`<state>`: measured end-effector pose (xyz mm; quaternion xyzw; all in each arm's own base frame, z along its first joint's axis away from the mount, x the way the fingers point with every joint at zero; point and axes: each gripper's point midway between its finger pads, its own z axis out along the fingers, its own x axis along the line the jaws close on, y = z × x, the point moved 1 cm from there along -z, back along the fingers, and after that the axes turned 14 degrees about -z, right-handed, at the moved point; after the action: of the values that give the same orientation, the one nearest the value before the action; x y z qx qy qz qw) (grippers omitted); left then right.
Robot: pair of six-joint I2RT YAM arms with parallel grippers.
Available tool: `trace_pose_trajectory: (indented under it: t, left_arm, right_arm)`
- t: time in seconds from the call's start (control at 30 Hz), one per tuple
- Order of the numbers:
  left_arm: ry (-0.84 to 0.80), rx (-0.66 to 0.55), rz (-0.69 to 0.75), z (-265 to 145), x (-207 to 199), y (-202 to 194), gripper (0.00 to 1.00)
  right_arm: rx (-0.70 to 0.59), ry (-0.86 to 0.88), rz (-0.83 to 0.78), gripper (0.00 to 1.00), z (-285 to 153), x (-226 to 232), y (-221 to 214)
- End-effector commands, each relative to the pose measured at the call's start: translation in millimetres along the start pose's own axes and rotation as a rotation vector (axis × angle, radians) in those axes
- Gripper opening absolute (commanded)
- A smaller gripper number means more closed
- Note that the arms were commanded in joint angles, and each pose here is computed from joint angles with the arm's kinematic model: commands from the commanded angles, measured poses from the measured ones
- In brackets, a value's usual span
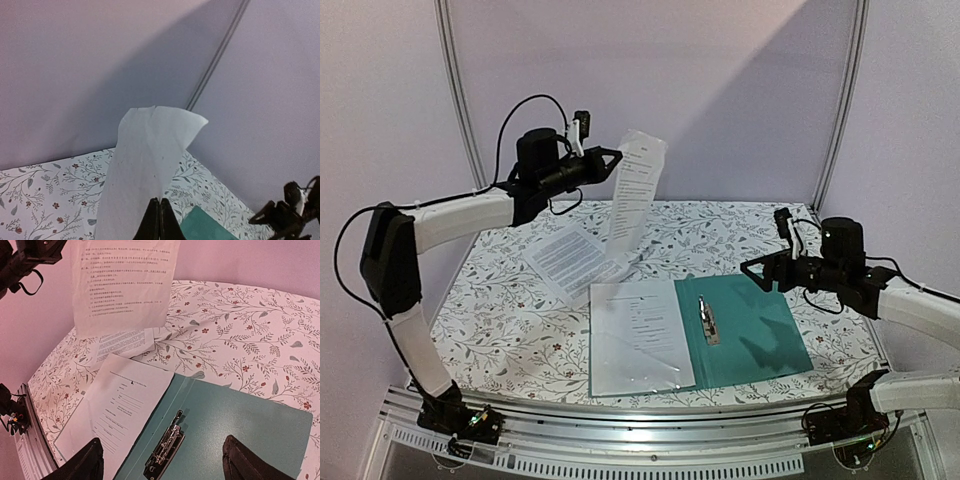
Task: Put the files into the folder
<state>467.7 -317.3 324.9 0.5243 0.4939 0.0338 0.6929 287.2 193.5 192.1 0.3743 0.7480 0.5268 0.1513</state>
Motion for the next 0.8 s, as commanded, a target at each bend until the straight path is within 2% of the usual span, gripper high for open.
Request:
trace_pose_trajectory:
  t: [0.0, 0.13, 0.23, 0.37, 0.5, 0.67, 0.77]
  left_arm:
    - [-0.107, 0.165, 0.188, -23, -62, -30, 0.00]
    - [-0.191, 0.205, 0.301, -60, -112, -47, 0.00]
    - [-0.244, 0.240, 0.336, -83, -131, -58, 0.00]
    - [-0.327, 0.257, 0.344, -111, -152, -67, 0.00]
    - [-0.428, 0.262, 0.318, -132, -176, -72, 0.00]
    - [-0.494, 0.210, 0.258, -145, -188, -64, 0.00]
    - [-0.533, 0.208, 0.212, -146, -191, -67, 0.00]
  right_arm:
    - [-0.041, 0.056, -0.038, 0.82, 2, 7, 16]
    - [-0.183, 0.072, -0.089, 0.88, -11, 15, 36]
    - [-0.323, 0.068, -0.159, 0.94, -30, 22, 53]
    - [-0.380, 0.134, -0.232, 0.94, -37, 36, 56]
    - [-0.440, 0.220, -0.225, 0.93, -36, 47, 54]
    - [-0.509, 0.346, -0.207, 0.90, -36, 65, 65]
    - [-0.509, 0.417, -0.210, 0.88, -29, 80, 70]
